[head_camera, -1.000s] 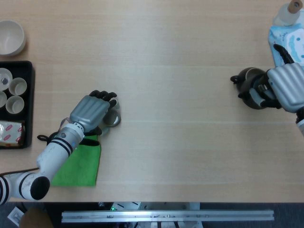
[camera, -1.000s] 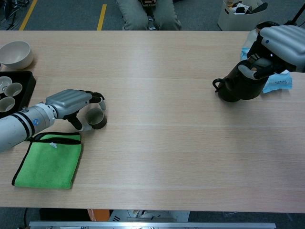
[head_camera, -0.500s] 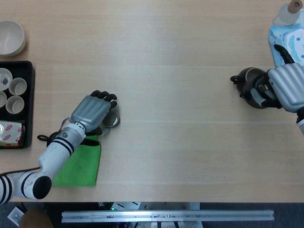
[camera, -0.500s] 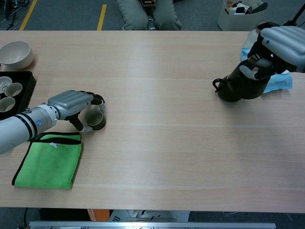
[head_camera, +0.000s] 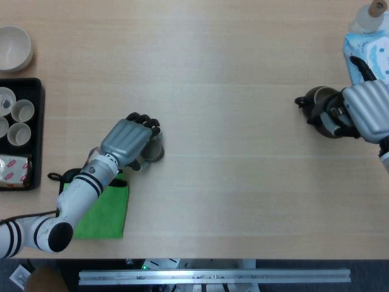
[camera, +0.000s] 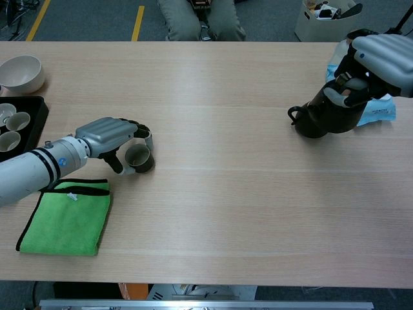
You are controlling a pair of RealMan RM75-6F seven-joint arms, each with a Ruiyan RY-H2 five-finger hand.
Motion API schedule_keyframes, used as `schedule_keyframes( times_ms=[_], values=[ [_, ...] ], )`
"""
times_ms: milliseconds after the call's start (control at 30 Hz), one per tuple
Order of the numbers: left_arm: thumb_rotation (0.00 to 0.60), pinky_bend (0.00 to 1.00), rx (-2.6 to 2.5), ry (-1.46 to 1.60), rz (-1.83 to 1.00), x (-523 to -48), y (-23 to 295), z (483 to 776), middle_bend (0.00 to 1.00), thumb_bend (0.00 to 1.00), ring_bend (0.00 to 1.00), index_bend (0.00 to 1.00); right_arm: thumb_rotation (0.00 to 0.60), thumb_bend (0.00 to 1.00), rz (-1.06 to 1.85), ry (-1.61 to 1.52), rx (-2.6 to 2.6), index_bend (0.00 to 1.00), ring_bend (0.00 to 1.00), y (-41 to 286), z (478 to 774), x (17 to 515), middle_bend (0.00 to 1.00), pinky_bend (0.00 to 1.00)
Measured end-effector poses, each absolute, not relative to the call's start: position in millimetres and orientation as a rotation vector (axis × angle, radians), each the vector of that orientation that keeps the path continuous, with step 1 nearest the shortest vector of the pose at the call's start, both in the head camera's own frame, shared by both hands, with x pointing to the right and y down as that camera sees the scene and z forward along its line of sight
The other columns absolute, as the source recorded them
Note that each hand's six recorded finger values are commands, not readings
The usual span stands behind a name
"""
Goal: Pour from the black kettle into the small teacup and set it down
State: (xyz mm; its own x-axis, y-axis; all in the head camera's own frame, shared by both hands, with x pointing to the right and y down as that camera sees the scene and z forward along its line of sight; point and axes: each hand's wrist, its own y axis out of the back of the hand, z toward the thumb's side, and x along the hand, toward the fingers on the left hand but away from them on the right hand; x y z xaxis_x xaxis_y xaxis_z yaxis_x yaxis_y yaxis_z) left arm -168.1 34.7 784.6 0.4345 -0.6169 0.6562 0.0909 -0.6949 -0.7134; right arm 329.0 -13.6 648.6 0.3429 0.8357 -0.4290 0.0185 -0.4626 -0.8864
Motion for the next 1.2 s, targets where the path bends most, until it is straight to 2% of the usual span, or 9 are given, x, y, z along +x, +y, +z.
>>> schedule_keyframes(
  times_ms=[500,1200],
  values=[
    [0.6,0.13,-2.023,0.403,-1.202,-114,32,773,0.19,0.28,0.14,0.39,0.53,0.38,1.198,-0.77,-1.771,1.0,0.85,-13,643,326,0.93,0.0],
    [0.6,0.13,-2.007,0.342,-1.203,-65,42,788,0.19,0.28,0.14,0.39,0.531,0.38,1.195,-0.778,-1.777,1.0,0.85,-10,640,328,0.93,0.0]
  ],
)
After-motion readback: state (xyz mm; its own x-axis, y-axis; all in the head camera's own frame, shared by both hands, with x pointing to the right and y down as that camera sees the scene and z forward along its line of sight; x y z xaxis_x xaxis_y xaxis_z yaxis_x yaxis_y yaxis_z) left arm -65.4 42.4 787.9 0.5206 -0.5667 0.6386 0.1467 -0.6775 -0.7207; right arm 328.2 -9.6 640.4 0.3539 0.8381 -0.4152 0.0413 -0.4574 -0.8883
